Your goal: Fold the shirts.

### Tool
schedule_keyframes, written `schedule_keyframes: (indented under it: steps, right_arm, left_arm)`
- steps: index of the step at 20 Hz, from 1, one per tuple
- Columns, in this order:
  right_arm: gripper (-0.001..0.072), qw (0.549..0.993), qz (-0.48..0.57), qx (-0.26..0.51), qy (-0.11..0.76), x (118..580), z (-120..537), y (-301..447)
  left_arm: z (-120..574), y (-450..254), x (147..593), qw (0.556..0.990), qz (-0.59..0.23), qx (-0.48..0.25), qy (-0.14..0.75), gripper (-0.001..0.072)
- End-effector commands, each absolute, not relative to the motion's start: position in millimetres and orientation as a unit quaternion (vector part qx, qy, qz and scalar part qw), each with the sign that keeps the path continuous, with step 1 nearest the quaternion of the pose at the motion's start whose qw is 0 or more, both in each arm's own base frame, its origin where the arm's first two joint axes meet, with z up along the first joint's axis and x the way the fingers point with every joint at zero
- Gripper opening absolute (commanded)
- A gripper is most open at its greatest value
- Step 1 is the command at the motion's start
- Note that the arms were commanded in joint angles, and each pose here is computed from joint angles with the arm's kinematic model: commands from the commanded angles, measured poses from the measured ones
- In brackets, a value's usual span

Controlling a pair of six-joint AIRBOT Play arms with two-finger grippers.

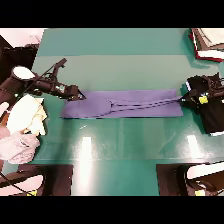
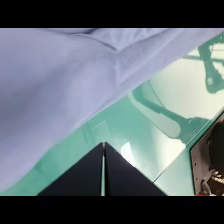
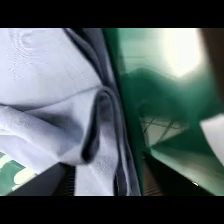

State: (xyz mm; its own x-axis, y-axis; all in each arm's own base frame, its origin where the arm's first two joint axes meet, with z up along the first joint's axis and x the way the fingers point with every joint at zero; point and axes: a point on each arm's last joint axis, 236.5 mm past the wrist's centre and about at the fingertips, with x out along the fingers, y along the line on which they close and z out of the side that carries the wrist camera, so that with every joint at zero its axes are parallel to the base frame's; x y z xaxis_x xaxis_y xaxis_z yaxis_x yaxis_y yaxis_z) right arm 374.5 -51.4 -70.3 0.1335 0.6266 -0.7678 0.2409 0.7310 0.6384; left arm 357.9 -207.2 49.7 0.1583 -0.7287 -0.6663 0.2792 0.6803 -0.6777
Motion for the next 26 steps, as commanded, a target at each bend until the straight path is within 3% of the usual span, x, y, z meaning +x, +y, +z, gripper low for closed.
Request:
schedule_keyframes:
  steps: [1,3,4,6,8,9,12,15,26]
  right_arm:
    - [0.0437,0.685,0.150,0.316,0.639,385,-77,-40]
    - [0.0414,0.690,0.158,0.301,0.639,391,-79,-28]
    - [0.0319,0.691,0.163,0.293,0.640,393,-79,-21]
    - [0.0262,0.694,0.183,0.271,0.642,395,-80,-7]
    - [0.0059,0.695,0.204,0.251,0.643,394,-79,4]
    - [0.0018,0.693,0.213,0.245,0.644,392,-79,8]
    - [0.0016,0.683,0.239,0.231,0.650,383,-66,21]
    - [0.0013,0.706,0.257,0.202,0.628,383,-29,34]
    - [0.0012,0.776,0.393,0.146,0.471,405,187,182]
  left_arm:
    - [50,-230,351,0.732,-0.360,-0.188,0.547,0.0025]
    - [50,-239,347,0.730,-0.367,-0.182,0.547,0.0025]
    - [50,-243,346,0.730,-0.369,-0.181,0.547,0.0025]
    - [50,-251,344,0.730,-0.374,-0.175,0.544,0.0025]
    - [49,-260,341,0.731,-0.380,-0.167,0.542,0.0025]
    - [48,-264,340,0.733,-0.376,-0.166,0.542,0.0025]
    - [44,-273,347,0.749,-0.356,-0.163,0.535,0.0024]
    - [33,-288,354,0.754,-0.352,-0.164,0.529,0.0024]
    - [-36,-348,392,0.710,-0.368,-0.163,0.578,0.0024]
